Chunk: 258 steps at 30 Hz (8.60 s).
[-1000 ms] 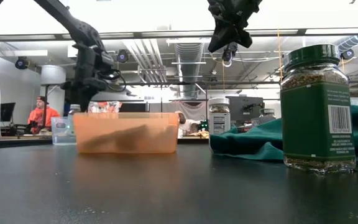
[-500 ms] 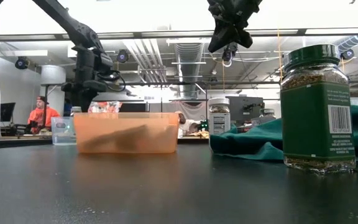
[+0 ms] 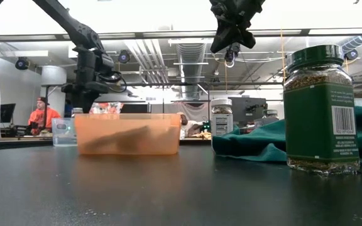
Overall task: Sort spices by type
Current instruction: Put the left white seasoning bottle into the transparent bin, then put the green seasoning bottle into the black bin
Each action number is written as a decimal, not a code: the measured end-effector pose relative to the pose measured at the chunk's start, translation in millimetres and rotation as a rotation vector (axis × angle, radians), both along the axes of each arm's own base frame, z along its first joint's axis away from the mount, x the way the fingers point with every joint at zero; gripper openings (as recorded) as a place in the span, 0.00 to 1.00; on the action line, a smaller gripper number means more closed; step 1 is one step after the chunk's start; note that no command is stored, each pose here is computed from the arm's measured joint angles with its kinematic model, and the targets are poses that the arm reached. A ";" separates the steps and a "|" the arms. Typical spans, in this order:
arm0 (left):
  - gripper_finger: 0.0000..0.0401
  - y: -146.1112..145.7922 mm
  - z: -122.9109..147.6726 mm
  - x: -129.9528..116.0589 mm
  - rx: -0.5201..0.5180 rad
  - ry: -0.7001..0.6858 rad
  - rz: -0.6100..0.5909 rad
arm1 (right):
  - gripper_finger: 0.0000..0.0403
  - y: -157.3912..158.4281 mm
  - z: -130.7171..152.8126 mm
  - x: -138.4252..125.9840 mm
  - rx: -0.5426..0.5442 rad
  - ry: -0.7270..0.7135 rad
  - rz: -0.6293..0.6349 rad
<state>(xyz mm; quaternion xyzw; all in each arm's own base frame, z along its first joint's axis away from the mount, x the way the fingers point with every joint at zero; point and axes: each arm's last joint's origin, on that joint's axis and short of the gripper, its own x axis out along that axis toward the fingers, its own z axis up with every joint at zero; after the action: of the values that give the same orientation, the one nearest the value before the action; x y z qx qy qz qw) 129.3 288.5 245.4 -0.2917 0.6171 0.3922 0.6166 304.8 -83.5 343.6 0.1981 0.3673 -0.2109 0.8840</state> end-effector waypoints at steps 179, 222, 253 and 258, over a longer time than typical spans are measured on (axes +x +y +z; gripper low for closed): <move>0.63 -386.2 126.9 112.7 0.480 -0.500 -0.391 | 0.49 182.8 -32.0 46.2 0.139 0.474 0.574; 0.63 -331.2 128.5 126.6 0.543 -0.415 -0.261 | 0.49 -203.9 -0.3 -166.6 0.471 0.450 -0.887; 0.63 -329.9 128.9 128.0 0.539 -0.426 -0.251 | 0.49 -206.2 -109.6 -163.3 0.510 0.502 -0.897; 0.63 -330.0 129.1 128.4 0.538 -0.432 -0.249 | 0.49 -210.9 -109.7 -162.8 0.481 0.465 -0.901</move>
<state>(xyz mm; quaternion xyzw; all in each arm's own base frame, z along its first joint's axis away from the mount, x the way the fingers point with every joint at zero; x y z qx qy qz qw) 257.7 -41.5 374.5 -0.1177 0.3783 0.3918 0.8304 141.9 -294.4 233.9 0.4799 0.4691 -0.5162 0.5322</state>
